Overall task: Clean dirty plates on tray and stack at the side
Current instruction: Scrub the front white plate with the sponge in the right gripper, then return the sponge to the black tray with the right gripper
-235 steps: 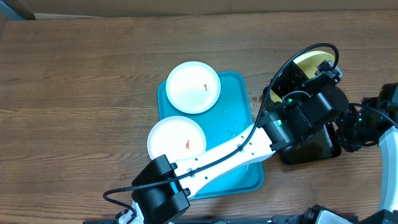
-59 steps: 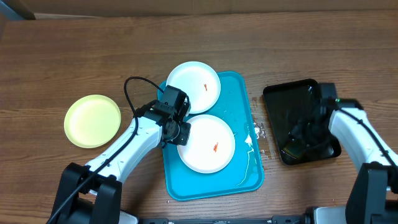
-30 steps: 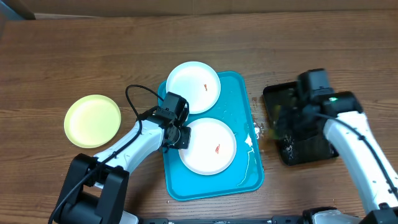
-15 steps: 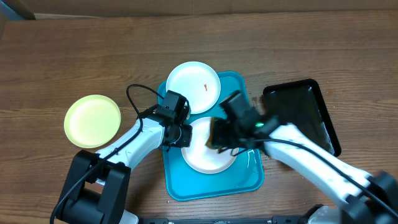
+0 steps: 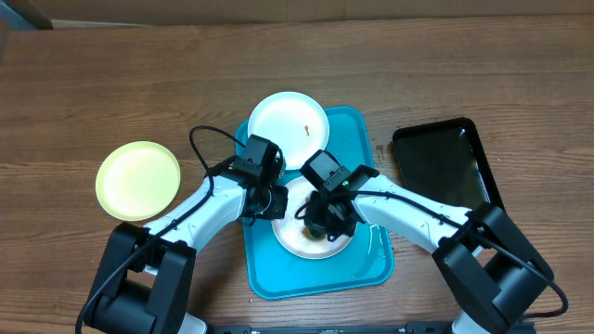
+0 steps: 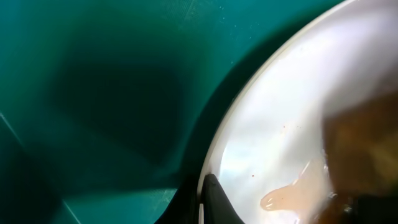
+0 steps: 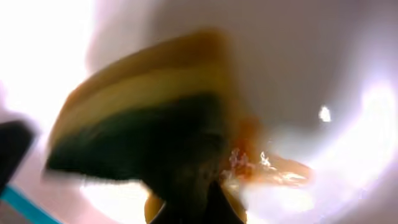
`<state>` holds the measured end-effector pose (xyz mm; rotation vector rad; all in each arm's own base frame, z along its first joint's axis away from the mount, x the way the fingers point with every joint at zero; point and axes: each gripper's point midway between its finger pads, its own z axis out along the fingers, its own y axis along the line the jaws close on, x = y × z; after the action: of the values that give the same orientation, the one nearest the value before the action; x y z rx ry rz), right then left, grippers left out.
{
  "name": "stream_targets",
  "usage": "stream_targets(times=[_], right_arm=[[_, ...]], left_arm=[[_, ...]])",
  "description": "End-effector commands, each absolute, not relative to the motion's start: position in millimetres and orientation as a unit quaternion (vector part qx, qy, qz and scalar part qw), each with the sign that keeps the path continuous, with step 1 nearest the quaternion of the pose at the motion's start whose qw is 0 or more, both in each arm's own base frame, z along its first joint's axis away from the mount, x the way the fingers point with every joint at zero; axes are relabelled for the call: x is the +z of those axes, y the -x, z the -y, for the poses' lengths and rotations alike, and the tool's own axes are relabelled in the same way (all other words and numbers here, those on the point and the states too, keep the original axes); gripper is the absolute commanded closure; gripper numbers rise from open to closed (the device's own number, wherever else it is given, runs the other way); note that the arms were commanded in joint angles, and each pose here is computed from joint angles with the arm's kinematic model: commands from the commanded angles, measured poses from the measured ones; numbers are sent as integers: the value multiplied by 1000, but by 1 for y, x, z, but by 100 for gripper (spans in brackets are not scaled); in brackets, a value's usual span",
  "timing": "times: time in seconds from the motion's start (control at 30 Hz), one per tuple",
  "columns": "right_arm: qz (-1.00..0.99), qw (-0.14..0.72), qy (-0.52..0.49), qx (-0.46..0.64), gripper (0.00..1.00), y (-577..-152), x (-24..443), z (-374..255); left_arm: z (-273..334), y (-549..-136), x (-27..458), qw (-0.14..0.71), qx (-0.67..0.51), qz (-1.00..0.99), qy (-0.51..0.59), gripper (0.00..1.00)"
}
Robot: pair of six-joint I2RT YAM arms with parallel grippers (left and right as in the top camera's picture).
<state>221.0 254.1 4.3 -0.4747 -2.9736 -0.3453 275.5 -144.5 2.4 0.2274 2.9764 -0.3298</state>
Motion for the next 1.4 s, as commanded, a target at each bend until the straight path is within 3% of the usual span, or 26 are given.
stream_targets(times=[0.0, 0.47, 0.8, 1.13, 1.37], right_arm=[[972, 72, 225, -9, 96, -210, -25, -202], [955, 77, 276, 78, 96, -220, -5, -139], [975, -18, 221, -8, 96, -261, 66, -151], [961, -99, 253, -59, 95, -288, 127, -84], [951, -72, 298, -47, 94, -290, 101, -19]], left_arm=[[126, -264, -21, 37, -76, -995, -52, 96], [109, -270, -21, 36, -75, -996, -26, 96], [107, -264, -22, 25, -69, -997, -35, 96], [110, -272, -5, 30, -70, -995, -59, 96], [122, -292, 45, 50, -76, -992, -91, 96]])
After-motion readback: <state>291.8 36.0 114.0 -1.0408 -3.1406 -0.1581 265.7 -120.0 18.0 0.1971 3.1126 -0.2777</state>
